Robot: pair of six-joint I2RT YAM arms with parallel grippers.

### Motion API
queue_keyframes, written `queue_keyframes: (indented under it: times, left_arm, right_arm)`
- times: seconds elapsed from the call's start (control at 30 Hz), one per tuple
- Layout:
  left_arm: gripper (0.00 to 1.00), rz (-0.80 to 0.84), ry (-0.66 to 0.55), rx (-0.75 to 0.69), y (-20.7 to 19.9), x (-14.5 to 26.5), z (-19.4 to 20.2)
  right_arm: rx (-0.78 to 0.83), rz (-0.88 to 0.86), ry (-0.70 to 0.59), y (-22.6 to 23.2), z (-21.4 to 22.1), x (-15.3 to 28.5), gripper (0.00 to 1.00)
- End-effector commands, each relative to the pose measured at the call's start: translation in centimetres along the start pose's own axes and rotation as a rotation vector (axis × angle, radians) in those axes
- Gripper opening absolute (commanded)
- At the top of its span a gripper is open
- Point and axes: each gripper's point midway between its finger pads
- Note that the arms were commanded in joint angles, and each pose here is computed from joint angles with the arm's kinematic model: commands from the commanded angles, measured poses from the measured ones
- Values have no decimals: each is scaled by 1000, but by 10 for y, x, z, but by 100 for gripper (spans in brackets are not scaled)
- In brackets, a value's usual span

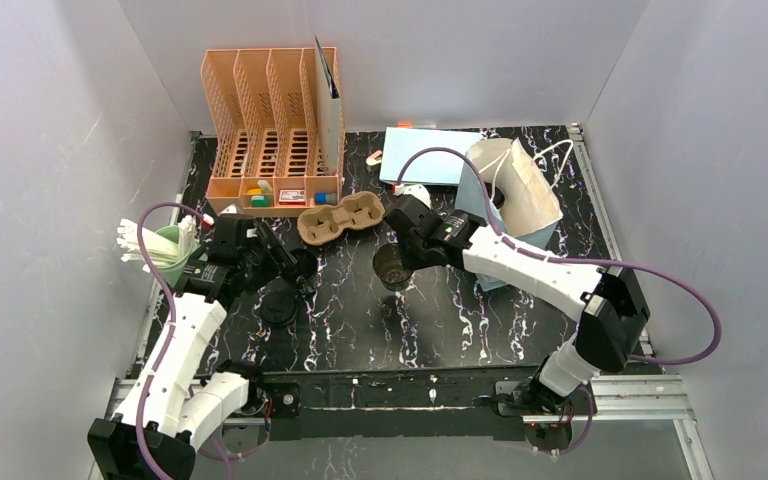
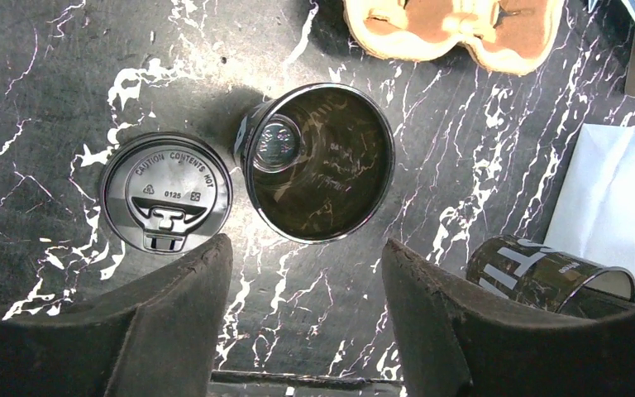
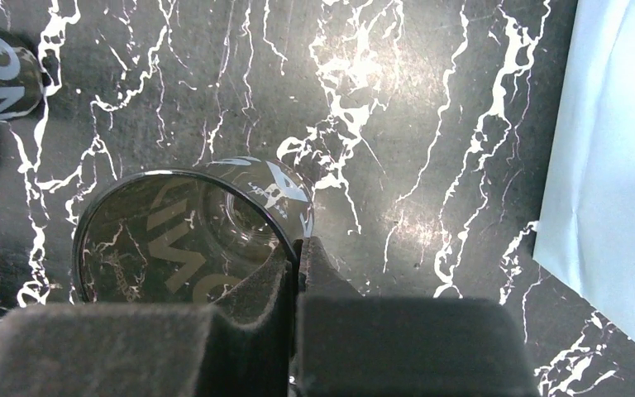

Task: Pack the takeout coffee
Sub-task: Place the coffee cup at the center of the board.

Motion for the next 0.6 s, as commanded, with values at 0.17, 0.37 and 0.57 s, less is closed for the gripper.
queue_keyframes:
  times: [0.17, 0.37, 0.57]
  left_arm:
    - [60, -115, -48, 102, 25, -18, 1]
    - [55, -152, -44, 113, 31, -36, 4]
    - [47, -152, -44, 118, 30, -50, 4]
  right_arm:
    - [-30, -34, -42, 7, -6, -12, 1]
    - [-35, -89, -37, 18, -1, -21, 1]
    - [-16, -117, -2, 26, 12, -39, 9]
Point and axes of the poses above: each gripper's point midway between its finger pads, its own x axis back along the fingers, its own y axis along the line the jaws close on, z = x × y, and after that the axes turned 7 degrees about x, right-handed
